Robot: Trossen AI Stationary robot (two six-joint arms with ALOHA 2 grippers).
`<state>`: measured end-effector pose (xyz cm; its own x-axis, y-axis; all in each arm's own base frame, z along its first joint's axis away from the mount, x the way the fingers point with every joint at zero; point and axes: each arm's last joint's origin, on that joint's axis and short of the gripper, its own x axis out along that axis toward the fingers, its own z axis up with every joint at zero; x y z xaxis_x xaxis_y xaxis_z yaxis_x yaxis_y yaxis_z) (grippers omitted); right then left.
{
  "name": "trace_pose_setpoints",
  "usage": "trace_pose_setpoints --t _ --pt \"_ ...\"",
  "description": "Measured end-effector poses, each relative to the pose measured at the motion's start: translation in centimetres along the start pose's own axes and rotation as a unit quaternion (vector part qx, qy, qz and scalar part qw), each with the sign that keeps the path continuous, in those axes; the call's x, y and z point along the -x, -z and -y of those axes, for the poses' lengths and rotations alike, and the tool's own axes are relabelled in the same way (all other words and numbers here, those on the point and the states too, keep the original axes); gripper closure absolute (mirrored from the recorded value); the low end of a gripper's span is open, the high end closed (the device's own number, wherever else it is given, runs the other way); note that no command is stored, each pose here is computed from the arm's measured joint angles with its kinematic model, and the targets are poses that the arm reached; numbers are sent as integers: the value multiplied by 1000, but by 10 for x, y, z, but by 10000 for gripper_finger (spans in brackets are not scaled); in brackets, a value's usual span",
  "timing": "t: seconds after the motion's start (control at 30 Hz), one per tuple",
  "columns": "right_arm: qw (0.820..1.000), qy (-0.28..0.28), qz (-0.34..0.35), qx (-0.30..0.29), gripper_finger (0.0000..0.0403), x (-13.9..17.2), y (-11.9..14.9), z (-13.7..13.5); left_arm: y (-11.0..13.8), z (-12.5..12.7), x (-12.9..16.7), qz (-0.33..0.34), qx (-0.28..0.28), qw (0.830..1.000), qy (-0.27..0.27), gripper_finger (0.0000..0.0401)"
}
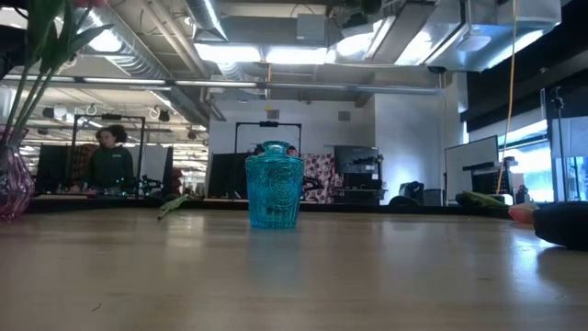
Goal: Sort flowers into vase by color
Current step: Put the pink tulip into the purple vase
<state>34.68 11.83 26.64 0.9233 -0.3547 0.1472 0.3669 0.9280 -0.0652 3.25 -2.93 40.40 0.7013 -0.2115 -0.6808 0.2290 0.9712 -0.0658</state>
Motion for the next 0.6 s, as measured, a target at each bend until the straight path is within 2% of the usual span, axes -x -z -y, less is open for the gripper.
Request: trace_pose_setpoints --t 0.1,0.2,0.27,0.33,0.37,0.43,0.6 --pt "997 50 -50 -24 139 -15 15 20 -6 -3 10 21 -1 1000 14 253" --pt "986 108 -125 -36 139 -30 27 50 -15 -4 19 65 -21 997 31 254" --pt "969 147 -192 -42 139 -39 32 73 -22 -4 25 101 -33 994 37 254" --pt "943 179 -276 -51 139 -46 33 95 -28 -4 31 137 -44 989 34 254" --pt "923 197 -326 -58 139 -47 33 107 -30 -5 33 149 -48 987 28 254" --pt "868 247 -422 -87 139 -44 33 133 -32 -6 34 164 -55 985 11 254" --pt "706 353 -602 -120 139 -10 50 183 -31 -7 31 170 -61 983 -28 255"
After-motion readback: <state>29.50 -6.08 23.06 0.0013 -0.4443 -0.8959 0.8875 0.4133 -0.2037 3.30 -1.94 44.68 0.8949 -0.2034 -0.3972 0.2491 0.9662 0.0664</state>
